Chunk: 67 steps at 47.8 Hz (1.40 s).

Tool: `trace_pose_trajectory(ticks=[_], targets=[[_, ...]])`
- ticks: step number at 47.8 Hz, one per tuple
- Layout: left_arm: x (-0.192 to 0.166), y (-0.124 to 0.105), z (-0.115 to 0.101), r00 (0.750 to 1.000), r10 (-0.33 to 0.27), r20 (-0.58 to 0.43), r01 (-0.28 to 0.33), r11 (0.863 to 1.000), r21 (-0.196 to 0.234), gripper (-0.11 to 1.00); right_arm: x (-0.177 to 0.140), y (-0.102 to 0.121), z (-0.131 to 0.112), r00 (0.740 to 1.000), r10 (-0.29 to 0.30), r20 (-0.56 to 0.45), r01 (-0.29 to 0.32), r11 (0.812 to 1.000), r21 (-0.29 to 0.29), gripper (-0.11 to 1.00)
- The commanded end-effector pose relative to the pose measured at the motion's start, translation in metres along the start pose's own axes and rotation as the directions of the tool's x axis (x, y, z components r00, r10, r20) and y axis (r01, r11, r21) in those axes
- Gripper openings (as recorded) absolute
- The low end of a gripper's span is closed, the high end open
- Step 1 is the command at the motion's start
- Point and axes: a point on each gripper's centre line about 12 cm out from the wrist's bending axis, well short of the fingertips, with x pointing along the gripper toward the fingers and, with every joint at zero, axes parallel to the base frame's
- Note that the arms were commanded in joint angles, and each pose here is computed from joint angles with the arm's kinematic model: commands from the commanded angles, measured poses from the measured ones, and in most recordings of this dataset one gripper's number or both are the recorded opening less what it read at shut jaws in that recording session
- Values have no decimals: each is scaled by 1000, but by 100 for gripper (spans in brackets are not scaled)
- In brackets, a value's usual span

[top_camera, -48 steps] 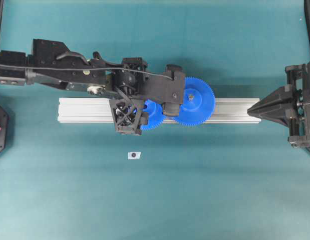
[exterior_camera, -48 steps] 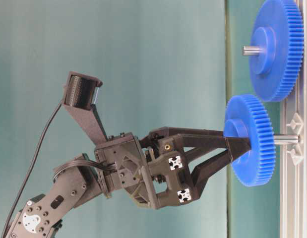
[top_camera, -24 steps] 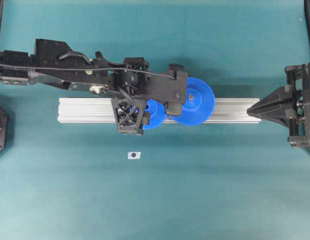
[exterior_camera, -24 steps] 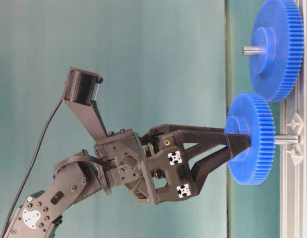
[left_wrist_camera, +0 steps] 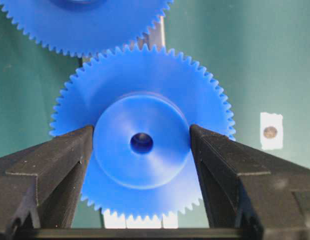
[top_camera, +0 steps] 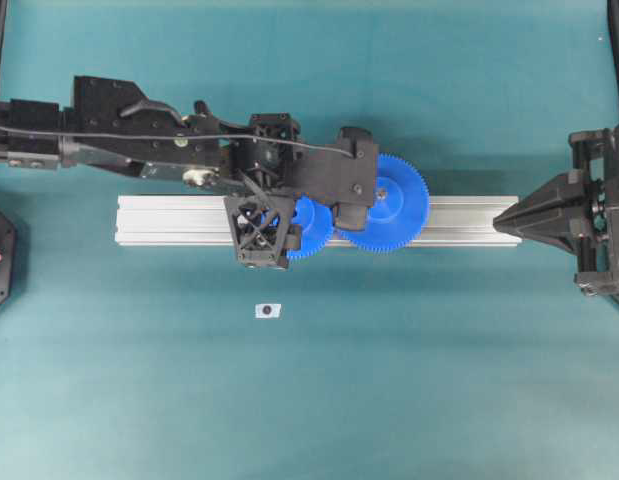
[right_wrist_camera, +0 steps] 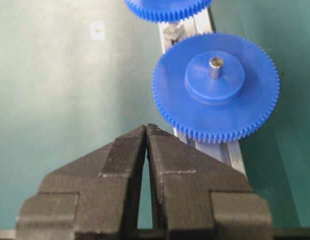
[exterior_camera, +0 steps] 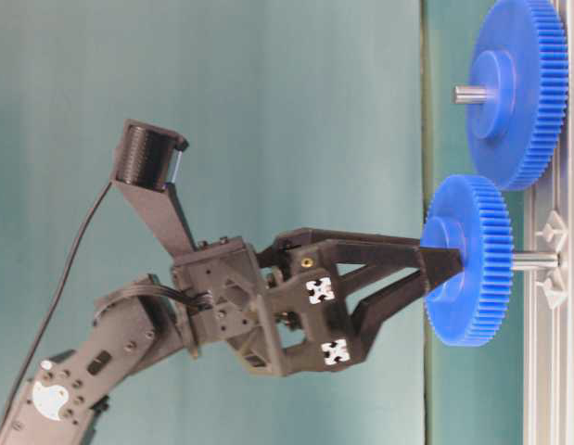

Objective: Find the location of the shaft and insert the small gear.
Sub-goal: 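Align the gear's bore with the shaft beside the large gear, then lower the small gear onto the shaft, meshing with the large gear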

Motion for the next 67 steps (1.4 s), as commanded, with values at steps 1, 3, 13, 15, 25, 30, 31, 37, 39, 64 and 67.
trace_pose_trajectory(ticks=[1, 3, 13, 15, 25, 30, 31, 37, 39, 64, 67], targets=[[-22, 4, 18, 999, 11, 42, -11, 1000, 2, 74, 0, 0, 4, 1000, 0, 14, 0, 1000, 11, 13], [-25, 5, 21, 999, 12, 37, -12, 1000, 0, 74, 0, 0, 3, 1000, 2, 14, -2, 1000, 12, 13], [-37, 15, 19, 1000, 15, -11, -15, 1000, -6, 73, 0, 0, 3, 1000, 2, 14, -2, 1000, 12, 13], [-37, 17, 15, 1000, 16, -23, -16, 1000, -11, 73, 0, 0, 3, 1000, 2, 14, -2, 1000, 12, 13], [-41, 19, 5, 1000, 25, -7, -25, 1000, -19, 71, 0, 0, 2, 1000, 1, 12, -1, 1000, 11, 13], [-41, 18, 3, 999, 30, 24, -30, 999, -23, 68, 0, 0, 3, 1000, 0, 14, -1, 1000, 13, 13], [-40, 18, 2, 999, 32, 29, -31, 999, -24, 67, 0, 0, 3, 1000, 0, 14, -1, 1000, 13, 13], [-34, 17, -1, 998, 35, 44, -33, 999, -42, 58, 0, 0, 2, 1000, 2, 14, -2, 1000, 12, 13], [-32, 17, 0, 998, 36, 51, -33, 998, -52, 55, 0, 0, 2, 1000, 1, 12, -1, 1000, 11, 13], [-14, 14, -9, 999, 26, 21, -24, 997, -70, 34, 1, 0, 1, 1000, 1, 22, -1, 1000, 13, 13], [-15, 12, -11, 1000, 21, 8, -21, 997, -74, 34, 1, 0, 1, 1000, 1, 22, -1, 1000, 13, 13]])
